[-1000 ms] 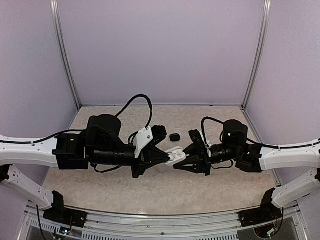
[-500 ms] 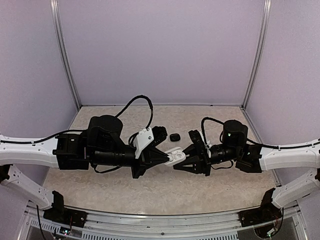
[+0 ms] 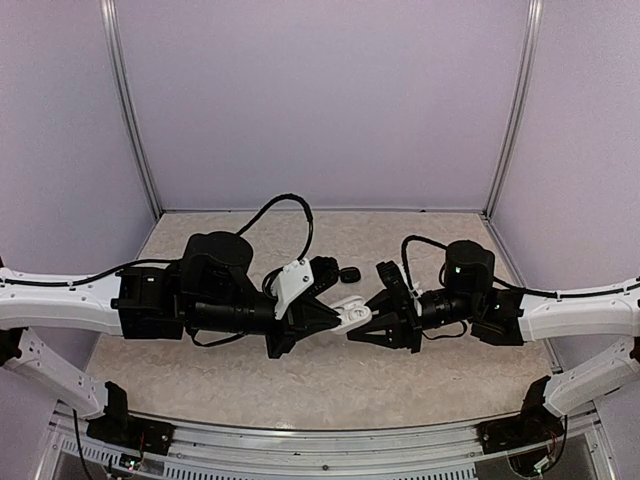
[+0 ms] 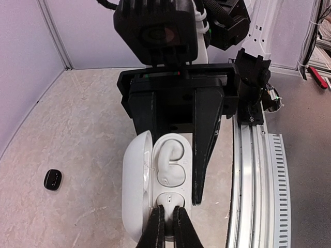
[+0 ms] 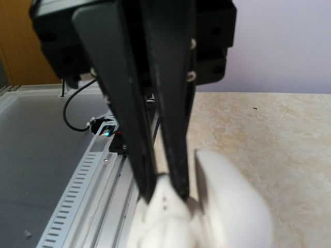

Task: Insert the wireless bluetooth earbuds into the charging case
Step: Insert the left earbud into the left side groove of the charging case, then close the charging case with the earbuds inside, then place the charging case with the earbuds at the center of the board.

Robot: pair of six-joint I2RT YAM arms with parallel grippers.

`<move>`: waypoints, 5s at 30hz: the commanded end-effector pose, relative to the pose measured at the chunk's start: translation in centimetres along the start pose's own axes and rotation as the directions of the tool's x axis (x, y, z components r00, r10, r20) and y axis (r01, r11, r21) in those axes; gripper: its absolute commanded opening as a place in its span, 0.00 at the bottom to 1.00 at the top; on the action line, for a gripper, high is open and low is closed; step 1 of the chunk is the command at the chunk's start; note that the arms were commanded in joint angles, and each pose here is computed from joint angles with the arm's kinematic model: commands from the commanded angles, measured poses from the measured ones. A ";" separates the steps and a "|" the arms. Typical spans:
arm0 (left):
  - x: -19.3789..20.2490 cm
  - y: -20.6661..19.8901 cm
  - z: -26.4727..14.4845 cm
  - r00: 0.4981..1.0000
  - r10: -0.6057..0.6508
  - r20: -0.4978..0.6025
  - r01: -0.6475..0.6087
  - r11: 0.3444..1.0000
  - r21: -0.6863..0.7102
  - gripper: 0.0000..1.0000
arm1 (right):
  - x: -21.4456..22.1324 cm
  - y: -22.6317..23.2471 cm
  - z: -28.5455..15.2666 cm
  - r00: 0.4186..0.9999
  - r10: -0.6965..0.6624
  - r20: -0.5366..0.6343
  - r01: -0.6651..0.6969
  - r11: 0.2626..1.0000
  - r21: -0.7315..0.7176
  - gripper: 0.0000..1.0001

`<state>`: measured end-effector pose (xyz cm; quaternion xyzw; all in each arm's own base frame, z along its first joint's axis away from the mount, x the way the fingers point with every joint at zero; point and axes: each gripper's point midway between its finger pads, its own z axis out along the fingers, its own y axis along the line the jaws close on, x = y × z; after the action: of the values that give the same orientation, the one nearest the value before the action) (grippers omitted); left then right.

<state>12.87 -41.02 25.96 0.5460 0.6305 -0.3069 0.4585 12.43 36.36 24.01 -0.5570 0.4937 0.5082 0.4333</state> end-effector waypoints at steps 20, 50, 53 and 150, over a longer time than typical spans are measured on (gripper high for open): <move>-4.0 1.0 -3.6 0.995 0.003 0.097 0.003 0.999 -0.054 0.23 | -2.2 0.4 0.1 0.995 -0.065 0.072 0.066 0.998 -0.017 0.00; -2.5 0.9 -3.4 0.975 -0.126 0.182 0.106 0.987 0.119 0.76 | -3.0 0.3 0.2 0.993 -0.078 0.090 0.079 0.997 -0.016 0.00; -2.6 0.0 -2.8 0.977 -0.108 0.186 0.080 0.985 0.151 0.76 | -3.0 0.3 0.2 0.995 -0.050 0.090 0.052 0.999 -0.016 0.00; 2.7 18.6 -12.3 0.907 -0.169 0.387 0.407 0.588 -0.698 0.99 | 19.9 -23.5 -4.1 0.553 0.822 0.135 -0.787 0.462 0.409 0.23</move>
<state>27.57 -26.56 29.57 0.1589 0.7167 -0.1602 0.6599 35.57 32.53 4.07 -0.1670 0.8163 0.5056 0.2240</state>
